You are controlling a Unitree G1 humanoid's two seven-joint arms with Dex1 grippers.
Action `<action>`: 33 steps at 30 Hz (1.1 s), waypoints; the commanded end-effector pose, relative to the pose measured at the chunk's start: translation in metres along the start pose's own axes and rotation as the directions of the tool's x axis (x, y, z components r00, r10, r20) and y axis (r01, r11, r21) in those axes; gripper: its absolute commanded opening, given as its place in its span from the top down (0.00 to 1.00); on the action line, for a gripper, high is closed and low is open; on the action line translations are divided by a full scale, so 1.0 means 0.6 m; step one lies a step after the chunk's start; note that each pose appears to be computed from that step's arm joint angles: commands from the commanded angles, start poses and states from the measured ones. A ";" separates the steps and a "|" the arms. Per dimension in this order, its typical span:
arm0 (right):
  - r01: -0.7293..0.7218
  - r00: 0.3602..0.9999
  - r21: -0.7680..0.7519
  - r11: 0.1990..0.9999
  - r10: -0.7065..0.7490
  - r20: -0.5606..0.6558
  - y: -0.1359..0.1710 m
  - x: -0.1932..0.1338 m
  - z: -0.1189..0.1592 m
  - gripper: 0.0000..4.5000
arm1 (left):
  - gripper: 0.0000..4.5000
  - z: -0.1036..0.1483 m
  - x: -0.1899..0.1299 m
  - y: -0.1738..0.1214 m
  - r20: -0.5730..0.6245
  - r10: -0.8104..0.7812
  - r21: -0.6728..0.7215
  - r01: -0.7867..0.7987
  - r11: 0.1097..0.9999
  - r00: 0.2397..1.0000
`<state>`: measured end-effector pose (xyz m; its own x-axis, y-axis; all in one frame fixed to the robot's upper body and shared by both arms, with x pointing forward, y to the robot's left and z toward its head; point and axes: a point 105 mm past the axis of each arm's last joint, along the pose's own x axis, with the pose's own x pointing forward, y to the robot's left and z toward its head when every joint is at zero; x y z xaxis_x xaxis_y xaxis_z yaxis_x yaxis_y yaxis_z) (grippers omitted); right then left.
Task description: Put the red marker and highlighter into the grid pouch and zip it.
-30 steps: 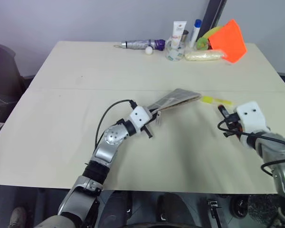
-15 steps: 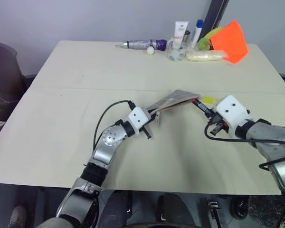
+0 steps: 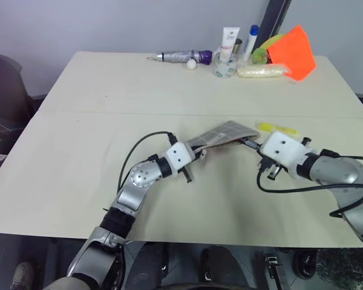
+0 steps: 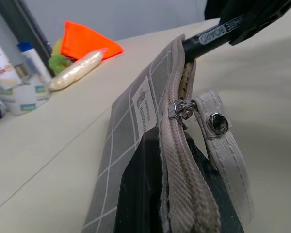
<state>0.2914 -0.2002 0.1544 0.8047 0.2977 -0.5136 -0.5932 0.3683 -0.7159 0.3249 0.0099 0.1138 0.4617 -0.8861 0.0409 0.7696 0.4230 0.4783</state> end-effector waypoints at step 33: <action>0.026 0.972 0.188 0.982 -0.069 0.224 -0.099 -0.057 0.055 0.01 | 1.00 0.041 -0.012 0.045 0.080 0.111 -0.269 -0.085 0.959 0.991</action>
<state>0.2959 -0.1932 0.2222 0.7827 0.4883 -0.3859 -0.6104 0.4808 -0.6295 0.3296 0.0198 0.1359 0.4850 -0.8667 0.1166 0.8361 0.4987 0.2287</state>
